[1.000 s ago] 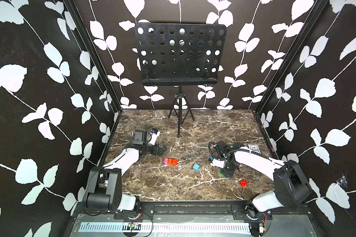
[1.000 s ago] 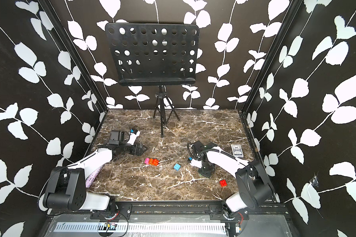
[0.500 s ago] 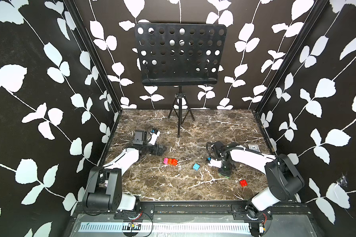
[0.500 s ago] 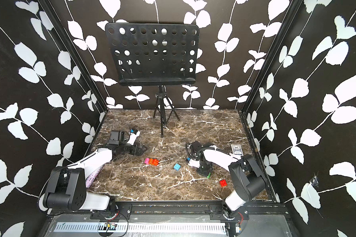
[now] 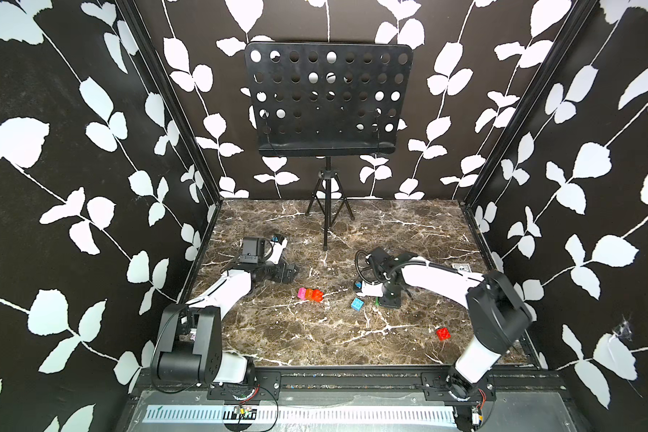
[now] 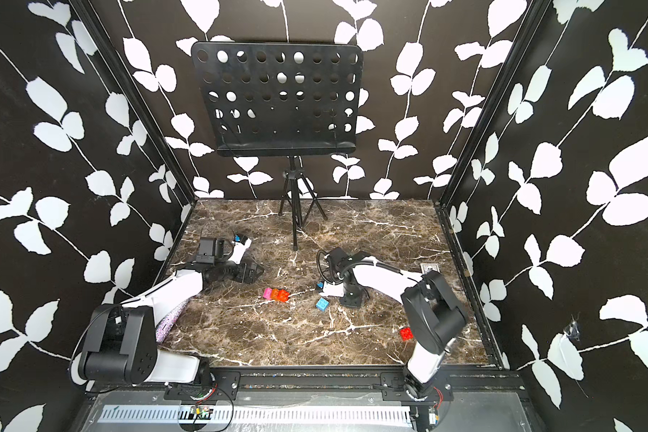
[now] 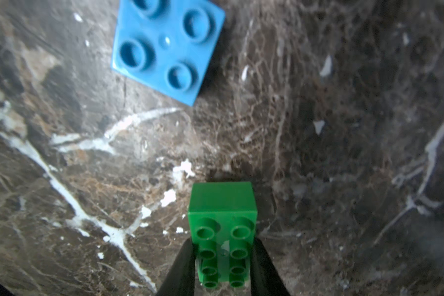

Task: Assemble the letter y with lego
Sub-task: Move the lego brick at the center of the board, then pick up the lego brick from the center of the board.

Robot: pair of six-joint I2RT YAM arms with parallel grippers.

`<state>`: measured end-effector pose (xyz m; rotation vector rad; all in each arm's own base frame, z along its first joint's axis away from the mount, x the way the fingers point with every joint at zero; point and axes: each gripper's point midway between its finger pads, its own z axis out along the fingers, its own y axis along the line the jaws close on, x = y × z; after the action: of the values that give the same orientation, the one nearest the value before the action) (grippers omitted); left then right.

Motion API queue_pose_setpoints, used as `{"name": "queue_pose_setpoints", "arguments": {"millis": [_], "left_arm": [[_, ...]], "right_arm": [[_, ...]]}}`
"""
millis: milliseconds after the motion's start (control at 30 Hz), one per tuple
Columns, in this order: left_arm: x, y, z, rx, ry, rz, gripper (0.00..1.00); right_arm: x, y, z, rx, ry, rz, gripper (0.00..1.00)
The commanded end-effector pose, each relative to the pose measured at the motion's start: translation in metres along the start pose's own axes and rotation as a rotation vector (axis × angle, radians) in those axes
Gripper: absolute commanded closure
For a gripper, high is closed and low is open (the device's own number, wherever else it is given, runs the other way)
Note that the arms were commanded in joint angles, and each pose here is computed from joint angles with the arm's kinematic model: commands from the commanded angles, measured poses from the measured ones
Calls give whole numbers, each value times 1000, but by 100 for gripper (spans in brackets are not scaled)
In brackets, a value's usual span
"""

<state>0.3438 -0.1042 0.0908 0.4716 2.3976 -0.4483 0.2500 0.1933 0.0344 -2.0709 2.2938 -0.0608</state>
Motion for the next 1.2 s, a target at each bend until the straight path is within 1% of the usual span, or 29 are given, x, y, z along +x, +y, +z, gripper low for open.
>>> {"name": "queue_pose_setpoints", "arguments": {"millis": [0, 67, 167, 300, 467, 600, 700, 800, 967, 1167], "left_arm": [[-10, 2, -12, -19, -29, 16, 5], [-9, 3, -12, -20, -29, 14, 5], [-11, 4, -13, -24, -31, 14, 5], [-12, 8, -15, -33, -34, 7, 5], [-14, 13, -19, -48, -46, -4, 5], [-15, 18, -23, -62, -56, -16, 4], [-16, 21, -25, -69, -64, -25, 4], [-17, 21, -25, -67, -69, -26, 4], [-17, 20, -26, -65, -74, -27, 4], [-17, 20, -26, -64, -76, -29, 4]], "right_arm": [[-2, 6, 3, -46, 36, -85, 73], [-2, 7, 3, -57, 56, -91, 68], [-7, 5, -3, -54, 47, -54, 60], [-27, 5, -27, -44, -40, 34, 56], [-54, 3, -47, -23, -116, 203, 54], [-70, 2, -52, -23, -141, 388, 54], [-81, 4, -51, -31, -147, 492, 55], [-85, 7, -42, -48, -119, 554, 54], [-84, 12, -23, -79, -63, 588, 53], [-89, 19, -9, -115, -54, 600, 53]]}}
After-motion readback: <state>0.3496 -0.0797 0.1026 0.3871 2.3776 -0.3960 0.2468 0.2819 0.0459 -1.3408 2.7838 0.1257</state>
